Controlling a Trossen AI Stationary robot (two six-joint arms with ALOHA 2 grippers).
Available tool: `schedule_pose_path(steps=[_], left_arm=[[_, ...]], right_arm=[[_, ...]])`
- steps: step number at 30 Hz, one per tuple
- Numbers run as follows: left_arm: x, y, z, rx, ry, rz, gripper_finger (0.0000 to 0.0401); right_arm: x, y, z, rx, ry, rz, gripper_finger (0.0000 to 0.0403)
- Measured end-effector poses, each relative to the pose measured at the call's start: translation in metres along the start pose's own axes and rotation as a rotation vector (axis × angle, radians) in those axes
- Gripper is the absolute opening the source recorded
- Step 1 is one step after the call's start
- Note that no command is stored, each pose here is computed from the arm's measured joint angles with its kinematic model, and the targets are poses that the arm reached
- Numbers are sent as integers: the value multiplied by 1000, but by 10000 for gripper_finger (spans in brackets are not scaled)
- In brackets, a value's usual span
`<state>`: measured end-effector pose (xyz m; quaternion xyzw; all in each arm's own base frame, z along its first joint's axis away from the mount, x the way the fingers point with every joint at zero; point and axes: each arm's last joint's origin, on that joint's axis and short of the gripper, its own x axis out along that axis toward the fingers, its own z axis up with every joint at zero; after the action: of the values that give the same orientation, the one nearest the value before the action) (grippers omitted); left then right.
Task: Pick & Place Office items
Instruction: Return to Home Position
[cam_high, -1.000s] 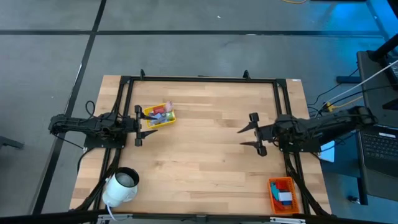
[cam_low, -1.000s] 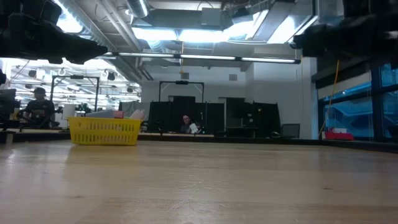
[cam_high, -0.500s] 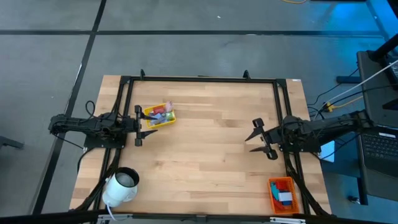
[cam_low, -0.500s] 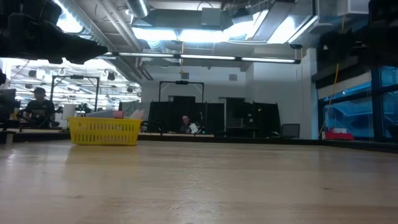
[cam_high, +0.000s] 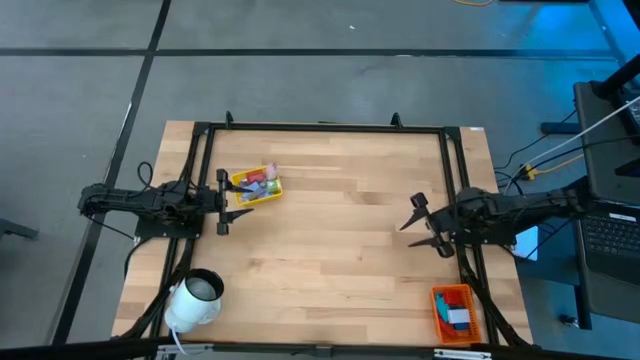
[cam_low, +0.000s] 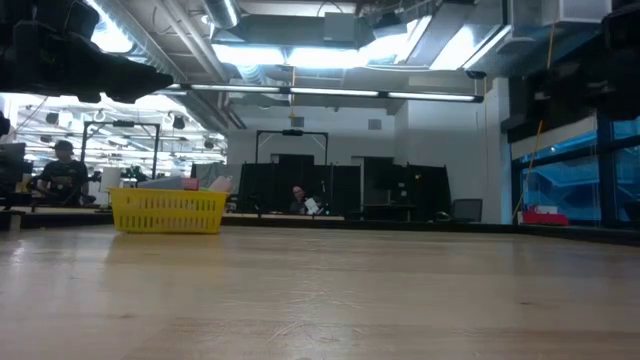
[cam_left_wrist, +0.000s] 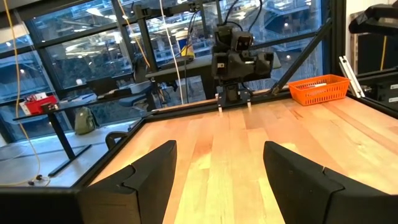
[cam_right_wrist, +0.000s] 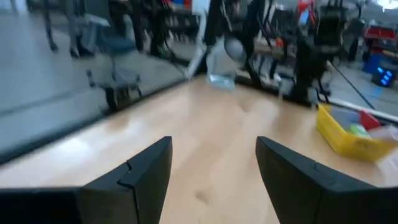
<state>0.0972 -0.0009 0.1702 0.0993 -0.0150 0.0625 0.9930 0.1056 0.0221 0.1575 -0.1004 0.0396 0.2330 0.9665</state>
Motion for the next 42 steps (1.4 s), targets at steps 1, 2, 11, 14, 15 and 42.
schedule_pose_path(steps=[1, 2, 11, 14, 15, 42], left_arm=[[0, 0, 0, 0, 0, 0, 237], [0, 0, 0, 0, 0, 0, 237], [0, 0, 0, 0, 0, 0, 237], [0, 0, 0, 0, 0, 0, 237], [0, 0, 0, 0, 0, 0, 237], [0, 0, 0, 0, 1, 0, 237]], right_arm=[[-1, 1, 2, 10, -23, 10, 236], [-2, 1, 4, 17, -41, 18, 236], [-12, 4, 15, 122, -183, -1, 236], [-14, 4, 17, 304, -201, 15, 236], [-14, 4, 17, 351, -197, 20, 236], [-13, 3, 17, 417, -196, 8, 236]])
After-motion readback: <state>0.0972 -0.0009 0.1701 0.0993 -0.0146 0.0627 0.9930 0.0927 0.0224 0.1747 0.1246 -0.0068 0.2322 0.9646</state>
